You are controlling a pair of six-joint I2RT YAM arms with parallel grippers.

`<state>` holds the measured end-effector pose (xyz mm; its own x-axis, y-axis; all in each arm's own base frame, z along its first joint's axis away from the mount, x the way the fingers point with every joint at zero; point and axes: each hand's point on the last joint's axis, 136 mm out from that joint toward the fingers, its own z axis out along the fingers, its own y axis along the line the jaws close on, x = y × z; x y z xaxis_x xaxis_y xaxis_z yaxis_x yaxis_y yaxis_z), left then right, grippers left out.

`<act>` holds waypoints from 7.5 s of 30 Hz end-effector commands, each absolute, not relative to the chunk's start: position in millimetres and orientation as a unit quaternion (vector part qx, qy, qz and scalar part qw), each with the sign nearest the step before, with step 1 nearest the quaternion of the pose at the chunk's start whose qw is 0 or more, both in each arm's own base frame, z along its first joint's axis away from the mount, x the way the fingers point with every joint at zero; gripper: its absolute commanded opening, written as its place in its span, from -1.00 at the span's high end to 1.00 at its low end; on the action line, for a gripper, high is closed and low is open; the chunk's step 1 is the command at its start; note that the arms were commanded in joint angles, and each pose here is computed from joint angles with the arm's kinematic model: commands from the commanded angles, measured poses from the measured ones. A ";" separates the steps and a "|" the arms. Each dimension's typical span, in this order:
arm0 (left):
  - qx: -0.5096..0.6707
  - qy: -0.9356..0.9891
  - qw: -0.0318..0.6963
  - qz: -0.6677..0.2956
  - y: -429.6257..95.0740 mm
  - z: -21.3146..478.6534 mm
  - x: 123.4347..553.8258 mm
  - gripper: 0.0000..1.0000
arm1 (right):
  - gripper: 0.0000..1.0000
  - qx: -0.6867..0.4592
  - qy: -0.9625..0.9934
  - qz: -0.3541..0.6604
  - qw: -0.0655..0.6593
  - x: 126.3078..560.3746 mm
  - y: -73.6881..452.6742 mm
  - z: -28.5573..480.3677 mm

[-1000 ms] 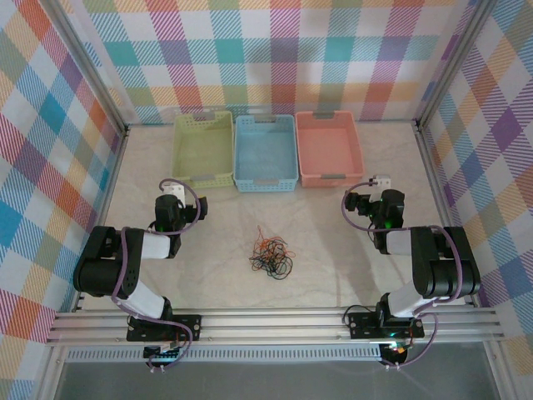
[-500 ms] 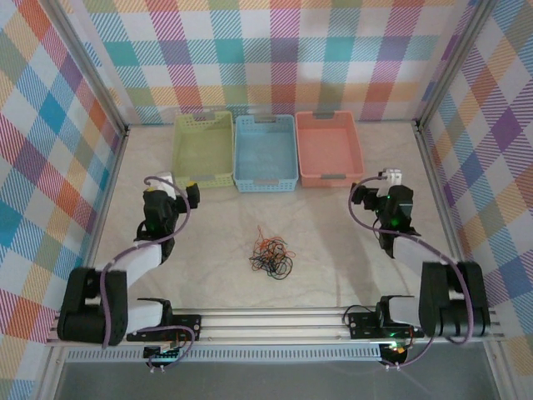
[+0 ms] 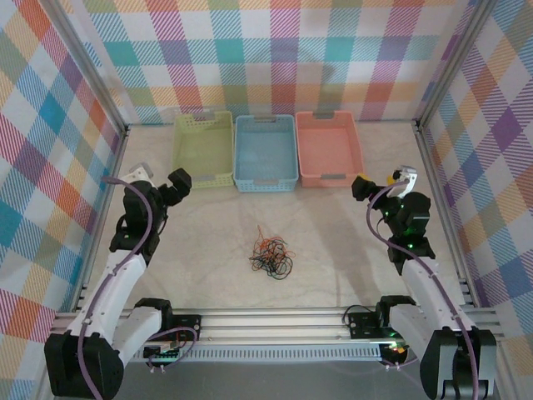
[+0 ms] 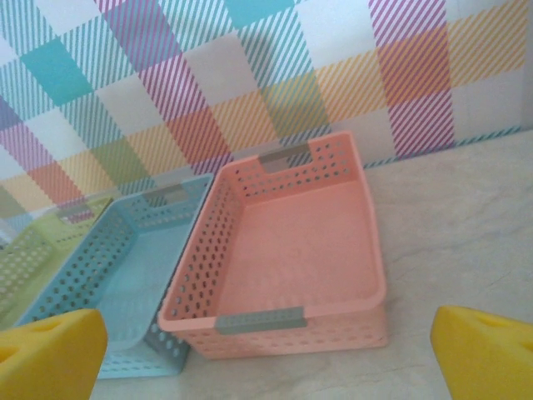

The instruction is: Untangle the cables

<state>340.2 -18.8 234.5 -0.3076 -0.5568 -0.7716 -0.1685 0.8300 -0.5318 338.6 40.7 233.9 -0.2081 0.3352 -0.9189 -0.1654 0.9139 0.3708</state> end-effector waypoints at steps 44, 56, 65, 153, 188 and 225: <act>-0.087 0.916 0.299 -0.254 -91.7 214.2 233.1 -0.84 | -0.59 -0.371 0.889 0.264 0.051 235.7 287.0 103.1; -0.090 0.918 0.297 -0.248 -89.6 211.4 233.0 -0.85 | -0.41 -0.427 0.872 0.239 0.006 214.1 293.7 82.1; -0.088 0.917 0.300 -0.246 -89.1 212.5 233.1 -0.85 | -0.25 -0.452 0.864 0.223 0.016 222.4 306.3 81.4; -0.130 0.902 0.247 -0.330 -125.0 185.5 254.3 -0.85 | 1.00 -0.452 0.825 0.220 0.258 272.1 316.9 105.0; -0.039 0.958 0.074 -0.276 -256.5 66.6 243.3 -0.19 | 1.00 -0.295 0.886 0.246 0.260 308.8 273.2 78.8; -0.026 0.969 0.074 -0.234 -245.2 42.3 234.3 1.00 | 1.00 -0.230 0.813 0.219 0.488 315.4 232.3 159.5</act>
<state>242.3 -246.7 48.2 -0.9852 -0.1180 -0.1245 -0.0449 0.8781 -0.4764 307.9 234.6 135.0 -0.4912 -0.2350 -0.8387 -0.6068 0.7832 0.1359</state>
